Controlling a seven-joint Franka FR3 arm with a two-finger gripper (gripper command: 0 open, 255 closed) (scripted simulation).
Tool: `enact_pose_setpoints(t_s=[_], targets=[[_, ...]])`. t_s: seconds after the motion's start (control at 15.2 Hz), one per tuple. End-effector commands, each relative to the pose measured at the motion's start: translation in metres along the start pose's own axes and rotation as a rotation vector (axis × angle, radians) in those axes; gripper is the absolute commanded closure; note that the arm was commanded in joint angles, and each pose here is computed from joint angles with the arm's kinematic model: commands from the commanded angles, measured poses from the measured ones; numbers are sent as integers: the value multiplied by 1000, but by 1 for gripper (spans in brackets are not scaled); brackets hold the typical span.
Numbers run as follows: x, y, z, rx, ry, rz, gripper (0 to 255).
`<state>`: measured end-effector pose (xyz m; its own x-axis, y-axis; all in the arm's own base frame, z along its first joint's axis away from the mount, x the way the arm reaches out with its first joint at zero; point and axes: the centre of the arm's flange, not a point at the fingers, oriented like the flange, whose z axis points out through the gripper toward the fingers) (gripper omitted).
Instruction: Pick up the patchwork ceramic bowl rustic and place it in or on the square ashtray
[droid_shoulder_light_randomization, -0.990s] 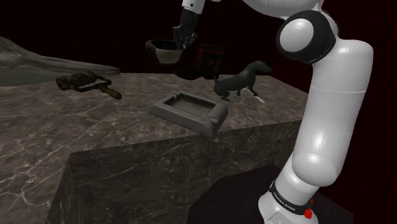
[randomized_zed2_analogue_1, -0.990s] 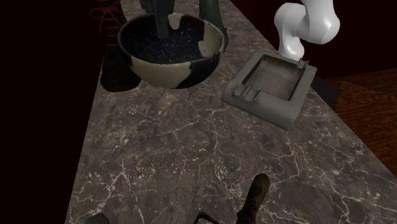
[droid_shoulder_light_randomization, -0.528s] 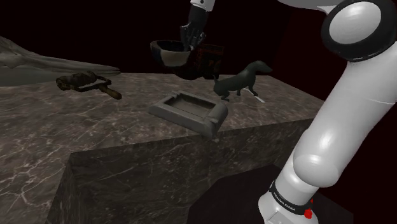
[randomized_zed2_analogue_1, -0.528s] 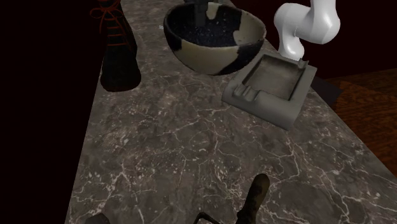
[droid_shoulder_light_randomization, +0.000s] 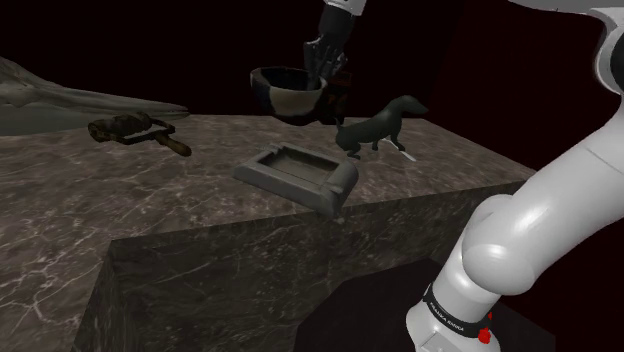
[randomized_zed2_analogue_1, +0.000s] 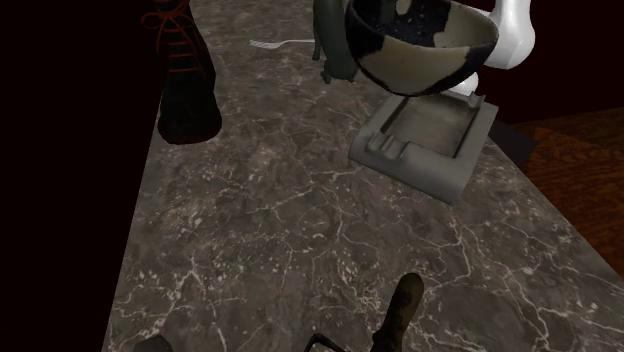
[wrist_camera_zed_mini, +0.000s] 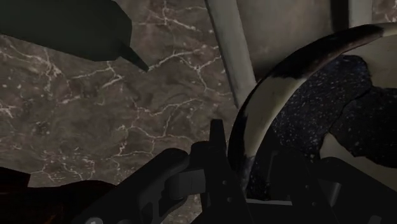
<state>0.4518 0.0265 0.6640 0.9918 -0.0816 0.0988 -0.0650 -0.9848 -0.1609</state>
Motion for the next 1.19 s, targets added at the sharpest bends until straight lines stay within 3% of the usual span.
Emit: enact_pose_setpoints(t_s=[0.0, 0.26, 1.12], targets=[[-27, -5, -3, 0, 1, 0, 255], [-81, -17, -10, 0, 1, 0, 255], [-88, -6, 57, 0, 1, 0, 255]])
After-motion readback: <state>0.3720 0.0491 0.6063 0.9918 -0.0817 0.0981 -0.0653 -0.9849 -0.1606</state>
